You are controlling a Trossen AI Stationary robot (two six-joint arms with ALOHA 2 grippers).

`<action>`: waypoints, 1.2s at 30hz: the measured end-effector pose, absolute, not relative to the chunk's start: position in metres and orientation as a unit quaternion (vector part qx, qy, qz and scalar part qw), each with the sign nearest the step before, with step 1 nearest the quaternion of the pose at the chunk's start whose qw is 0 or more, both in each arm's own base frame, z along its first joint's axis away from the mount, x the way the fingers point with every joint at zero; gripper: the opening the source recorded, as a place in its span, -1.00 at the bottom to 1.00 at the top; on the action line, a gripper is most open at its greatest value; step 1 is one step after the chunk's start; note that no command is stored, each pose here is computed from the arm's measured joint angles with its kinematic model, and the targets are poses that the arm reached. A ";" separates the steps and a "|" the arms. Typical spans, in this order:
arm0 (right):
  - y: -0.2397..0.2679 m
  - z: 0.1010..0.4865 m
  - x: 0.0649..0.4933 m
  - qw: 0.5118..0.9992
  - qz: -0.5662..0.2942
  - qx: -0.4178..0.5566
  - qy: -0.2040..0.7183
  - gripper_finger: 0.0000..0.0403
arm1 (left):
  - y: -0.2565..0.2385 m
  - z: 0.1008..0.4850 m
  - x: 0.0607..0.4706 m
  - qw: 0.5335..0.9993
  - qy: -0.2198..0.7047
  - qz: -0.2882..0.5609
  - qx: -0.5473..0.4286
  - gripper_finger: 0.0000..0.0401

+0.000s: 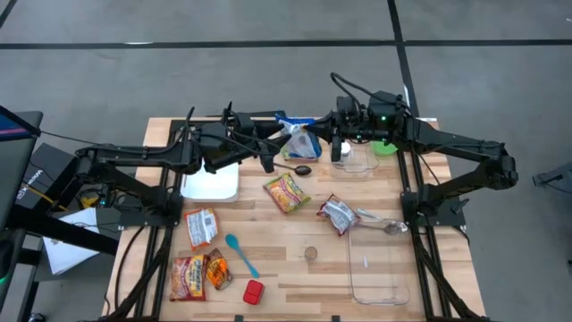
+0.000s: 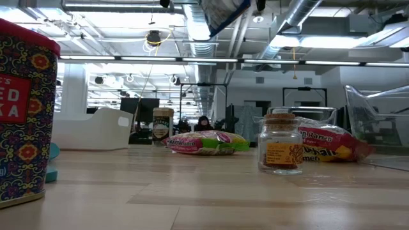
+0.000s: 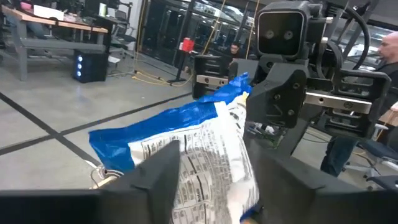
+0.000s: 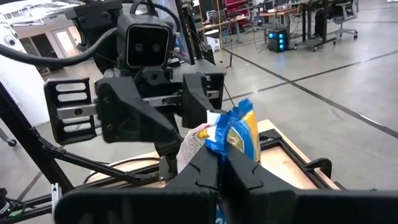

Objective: Pick & Place Food Item
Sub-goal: Put the blue noodle pack into the bottom transparent bin

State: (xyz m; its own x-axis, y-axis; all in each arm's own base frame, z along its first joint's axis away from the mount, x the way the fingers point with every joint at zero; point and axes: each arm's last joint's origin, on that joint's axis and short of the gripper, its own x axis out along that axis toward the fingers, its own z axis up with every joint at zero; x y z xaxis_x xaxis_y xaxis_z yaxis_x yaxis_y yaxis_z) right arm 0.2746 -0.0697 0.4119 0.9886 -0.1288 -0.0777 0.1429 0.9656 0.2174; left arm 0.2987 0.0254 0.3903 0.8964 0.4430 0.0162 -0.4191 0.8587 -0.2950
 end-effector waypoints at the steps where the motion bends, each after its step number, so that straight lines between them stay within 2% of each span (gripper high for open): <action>1: -0.070 0.412 0.275 0.991 -0.068 0.112 0.031 -1.00 | 0.025 0.390 0.299 0.963 -0.042 0.225 -0.143 0.11; 4: -0.070 0.412 0.275 0.991 -0.069 0.112 0.030 -1.00 | 0.026 0.391 0.299 0.963 -0.042 0.229 -0.138 0.28; 8: -0.070 0.412 0.275 0.991 -0.068 0.112 0.030 -1.00 | 0.026 0.396 0.298 0.963 -0.067 0.237 -0.112 0.38; 16: -0.070 0.412 0.275 0.991 -0.068 0.112 0.030 -1.00 | 0.029 0.409 0.295 0.957 -0.124 0.251 -0.079 0.40; 21: -0.070 0.412 0.275 0.991 -0.068 0.112 0.031 -1.00 | 0.029 0.415 0.292 0.932 -0.141 0.329 -0.052 0.40; 23: -0.070 0.412 0.275 0.991 -0.068 0.112 0.032 -1.00 | 0.028 0.418 0.291 0.932 -0.147 0.330 -0.026 0.37; 29: -0.070 0.411 0.275 0.991 -0.068 0.112 0.034 -1.00 | 0.023 0.428 0.275 0.957 -0.133 0.256 0.018 0.00; 32: -0.070 0.411 0.274 0.991 -0.067 0.113 0.036 -1.00 | 0.019 0.431 0.260 0.979 -0.101 0.175 0.037 -0.28; 36: -0.069 0.412 0.273 0.991 -0.061 0.113 0.037 -1.00 | 0.017 0.431 0.236 0.995 -0.046 0.089 0.008 -0.74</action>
State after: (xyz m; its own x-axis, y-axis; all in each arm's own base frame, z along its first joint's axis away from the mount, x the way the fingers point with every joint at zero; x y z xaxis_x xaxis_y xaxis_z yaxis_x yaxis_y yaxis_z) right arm 0.2726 -0.0687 0.4121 0.9900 -0.1119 -0.0861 0.1284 0.9670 0.2200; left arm 0.2358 0.0167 0.4307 0.9801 0.1758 0.0923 -0.1772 0.9841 0.0070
